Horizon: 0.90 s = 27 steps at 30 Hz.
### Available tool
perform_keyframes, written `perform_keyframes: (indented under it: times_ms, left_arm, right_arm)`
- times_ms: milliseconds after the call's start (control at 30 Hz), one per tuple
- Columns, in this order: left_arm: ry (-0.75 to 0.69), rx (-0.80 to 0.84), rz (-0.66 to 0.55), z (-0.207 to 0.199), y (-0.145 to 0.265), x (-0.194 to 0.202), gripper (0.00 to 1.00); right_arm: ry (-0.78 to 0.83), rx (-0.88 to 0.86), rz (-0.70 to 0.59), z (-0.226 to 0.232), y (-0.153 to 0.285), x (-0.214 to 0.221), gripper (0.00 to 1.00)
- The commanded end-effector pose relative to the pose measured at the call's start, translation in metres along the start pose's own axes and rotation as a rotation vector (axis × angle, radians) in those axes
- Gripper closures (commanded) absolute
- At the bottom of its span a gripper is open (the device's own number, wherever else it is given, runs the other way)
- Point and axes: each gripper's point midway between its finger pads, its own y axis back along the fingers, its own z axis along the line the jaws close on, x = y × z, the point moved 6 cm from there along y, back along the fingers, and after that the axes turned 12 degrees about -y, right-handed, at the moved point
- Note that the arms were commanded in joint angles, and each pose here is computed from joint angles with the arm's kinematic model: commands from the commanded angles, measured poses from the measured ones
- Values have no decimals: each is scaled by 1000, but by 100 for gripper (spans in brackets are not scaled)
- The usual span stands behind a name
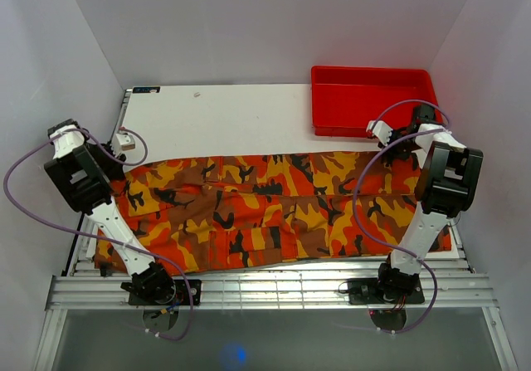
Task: Fold and stack the trousers
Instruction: Fold the trousers
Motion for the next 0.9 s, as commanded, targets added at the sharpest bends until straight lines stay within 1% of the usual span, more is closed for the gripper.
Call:
perform_keyframes:
  times_ms: [0, 33, 67, 167, 200, 267, 300, 433, 500, 533, 567, 600, 667, 700, 767, 800, 867]
  left_arm:
    - [0, 26, 55, -7, -12, 16, 55]
    - [-3, 25, 56, -7, -11, 14, 61]
    - [-7, 19, 51, -8, -8, 12, 71]
    - [-36, -26, 24, -6, 10, -5, 84]
    - [-34, -29, 14, -7, 15, -9, 93]
    - [-51, -72, 5, 1, 32, -20, 100]
    - [-53, -108, -11, 7, 44, -29, 100]
    - [-13, -219, -59, 25, 70, -46, 100]
    - [-19, -318, -86, 37, 90, -58, 100]
    - [-28, -350, -88, 39, 95, -62, 100]
    - [-18, -356, -98, 35, 92, -62, 100]
    - [-70, -450, -93, 42, 110, -71, 100]
    - [-75, -527, -98, 41, 119, -77, 100]
    - [-117, -605, -93, 41, 125, -82, 100]
    - [-116, -678, -90, 37, 131, -84, 100]
    - [-158, -770, -72, 36, 139, -88, 100]
    - [-161, -900, -73, 38, 152, -89, 100]
  right_arm:
    - [33, 71, 4, -16, 20, -8, 92]
    - [30, 77, 4, -17, 22, -8, 92]
    - [24, 84, -2, -18, 24, -9, 92]
    - [10, 117, -30, -27, 37, -14, 92]
    - [4, 125, -41, -29, 40, -16, 92]
    - [-7, 161, -71, -40, 53, -21, 92]
    - [-10, 186, -94, -47, 62, -24, 92]
    - [-35, 223, -143, -56, 80, -31, 92]
    - [-33, 243, -161, -59, 89, -35, 92]
    - [-35, 255, -171, -60, 96, -34, 92]
    - [-35, 260, -174, -60, 99, -34, 92]
    - [-37, 264, -178, -60, 102, -34, 92]
    - [-42, 283, -196, -62, 113, -33, 92]
    - [-47, 285, -196, -60, 114, -32, 92]
    - [-51, 304, -218, -60, 126, -32, 92]
    - [-56, 312, -225, -60, 131, -31, 92]
    - [-53, 331, -258, -59, 145, -36, 92]
